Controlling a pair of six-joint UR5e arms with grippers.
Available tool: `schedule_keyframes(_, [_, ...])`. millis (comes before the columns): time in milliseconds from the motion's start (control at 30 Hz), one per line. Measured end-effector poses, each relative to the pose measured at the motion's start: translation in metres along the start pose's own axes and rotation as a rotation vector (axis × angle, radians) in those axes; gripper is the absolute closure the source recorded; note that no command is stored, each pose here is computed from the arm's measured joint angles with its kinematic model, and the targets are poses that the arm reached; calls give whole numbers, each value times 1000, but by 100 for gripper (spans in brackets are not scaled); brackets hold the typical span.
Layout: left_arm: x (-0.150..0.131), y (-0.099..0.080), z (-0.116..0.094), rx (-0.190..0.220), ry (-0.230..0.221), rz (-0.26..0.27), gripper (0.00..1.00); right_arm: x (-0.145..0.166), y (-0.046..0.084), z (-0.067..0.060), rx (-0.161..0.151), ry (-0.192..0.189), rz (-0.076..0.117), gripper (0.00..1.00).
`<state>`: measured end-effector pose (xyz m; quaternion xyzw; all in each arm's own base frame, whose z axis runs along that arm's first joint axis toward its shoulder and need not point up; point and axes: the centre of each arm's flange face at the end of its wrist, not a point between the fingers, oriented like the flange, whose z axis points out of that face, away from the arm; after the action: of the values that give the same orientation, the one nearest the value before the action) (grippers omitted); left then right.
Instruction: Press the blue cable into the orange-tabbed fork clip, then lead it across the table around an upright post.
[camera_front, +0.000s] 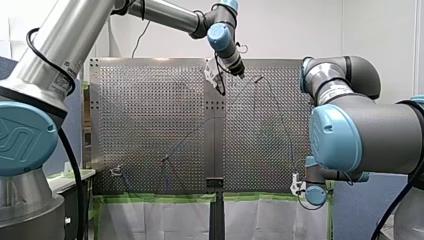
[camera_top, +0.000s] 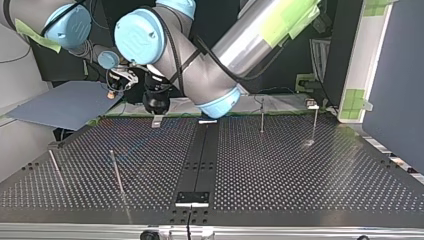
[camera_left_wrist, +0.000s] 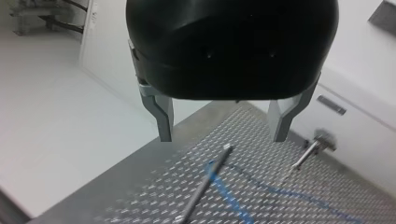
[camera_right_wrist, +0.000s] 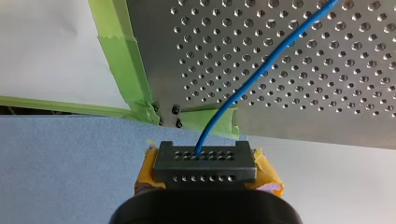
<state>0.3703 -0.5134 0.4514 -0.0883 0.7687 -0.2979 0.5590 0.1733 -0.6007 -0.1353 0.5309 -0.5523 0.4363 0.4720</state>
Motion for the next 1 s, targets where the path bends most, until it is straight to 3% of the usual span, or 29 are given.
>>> schedule_keyframes(200, [-30, 21, 1, -12, -67, 23, 0, 0, -1, -1, 2, -1, -2, 100])
schedule_keyframes(467, [-71, 52, -7, -67, -193, 63, 0, 0, -1, 0, 3, -1, -3, 100])
schedule_keyframes(1000, [-88, 50, -67, -27, -325, 157, 0, 0, 1, 1, 0, 0, -2, 100])
